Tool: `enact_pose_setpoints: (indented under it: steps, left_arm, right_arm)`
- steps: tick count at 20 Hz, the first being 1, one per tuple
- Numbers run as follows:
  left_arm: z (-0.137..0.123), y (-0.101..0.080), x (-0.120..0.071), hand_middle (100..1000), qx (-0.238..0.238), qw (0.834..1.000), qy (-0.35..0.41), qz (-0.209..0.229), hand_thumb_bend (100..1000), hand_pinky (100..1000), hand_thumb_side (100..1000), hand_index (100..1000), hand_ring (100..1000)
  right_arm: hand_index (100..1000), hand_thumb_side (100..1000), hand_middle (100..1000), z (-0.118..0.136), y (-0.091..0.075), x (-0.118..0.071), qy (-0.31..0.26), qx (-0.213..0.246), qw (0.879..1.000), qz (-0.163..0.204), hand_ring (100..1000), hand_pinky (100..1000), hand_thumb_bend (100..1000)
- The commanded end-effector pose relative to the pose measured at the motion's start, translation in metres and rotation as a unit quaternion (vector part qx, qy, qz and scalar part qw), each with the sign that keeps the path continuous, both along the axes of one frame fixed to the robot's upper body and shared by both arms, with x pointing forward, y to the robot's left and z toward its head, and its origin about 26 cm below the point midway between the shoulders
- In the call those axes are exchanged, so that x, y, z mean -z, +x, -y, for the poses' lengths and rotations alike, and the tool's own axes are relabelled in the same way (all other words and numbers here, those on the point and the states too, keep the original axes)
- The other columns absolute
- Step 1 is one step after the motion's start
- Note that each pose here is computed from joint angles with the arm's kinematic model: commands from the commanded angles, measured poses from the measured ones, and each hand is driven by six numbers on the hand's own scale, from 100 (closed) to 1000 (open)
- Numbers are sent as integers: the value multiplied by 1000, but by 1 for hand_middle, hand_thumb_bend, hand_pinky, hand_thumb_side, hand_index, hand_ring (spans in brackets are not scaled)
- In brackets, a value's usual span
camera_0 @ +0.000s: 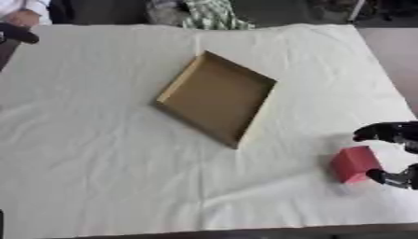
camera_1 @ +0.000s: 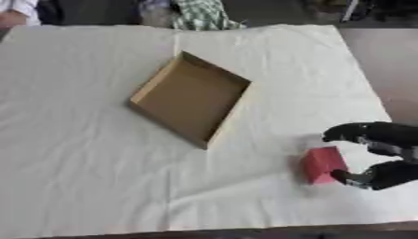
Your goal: Pick up objects on the table and place them in the box.
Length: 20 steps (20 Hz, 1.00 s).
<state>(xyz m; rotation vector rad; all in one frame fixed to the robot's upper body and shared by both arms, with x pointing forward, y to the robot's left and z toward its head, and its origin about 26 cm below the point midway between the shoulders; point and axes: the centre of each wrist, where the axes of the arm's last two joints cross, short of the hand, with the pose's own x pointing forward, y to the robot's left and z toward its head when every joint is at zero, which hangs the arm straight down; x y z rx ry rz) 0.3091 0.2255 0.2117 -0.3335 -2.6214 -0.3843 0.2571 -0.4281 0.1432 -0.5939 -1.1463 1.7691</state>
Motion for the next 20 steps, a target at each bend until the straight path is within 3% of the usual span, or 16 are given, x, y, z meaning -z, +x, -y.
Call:
enact_pose_setpoints:
  steps: [1,9,13,14,15,17,20]
  left_arm:
    - [1,-2,-6,772,7,1000,1,12,100,583,639,738,880]
    - [2,-2,-6,772,12,1000,0,10,100,583,640,738,882]
    - [3,-2,-6,772,15,1000,-1,9,100,583,640,737,882]
    - [3,-2,-7,772,15,1000,0,9,100,582,640,736,882]
    - [3,-2,-7,771,16,1000,-1,8,100,582,640,736,882]
    - [3,-2,-7,771,18,1000,-1,7,100,582,640,734,881]
    - [4,-2,-6,771,19,1000,1,5,100,582,641,733,883]
  right_arm:
    - [977,864,956,4,3,-9,-16,-6,1000,-3,1000,980,292]
    - [975,869,947,10,7,0,-24,2,999,-26,1000,972,316]
    - [912,806,842,9,10,-2,-22,0,1000,-14,973,939,321]
    - [839,738,718,8,11,-4,-22,2,1000,-5,893,884,310]
    - [830,728,702,6,11,-5,-20,7,1000,7,883,880,306]
    - [661,648,493,3,12,-6,-7,18,999,34,676,817,245]
    - [529,575,382,0,12,-7,28,42,996,71,543,789,173]
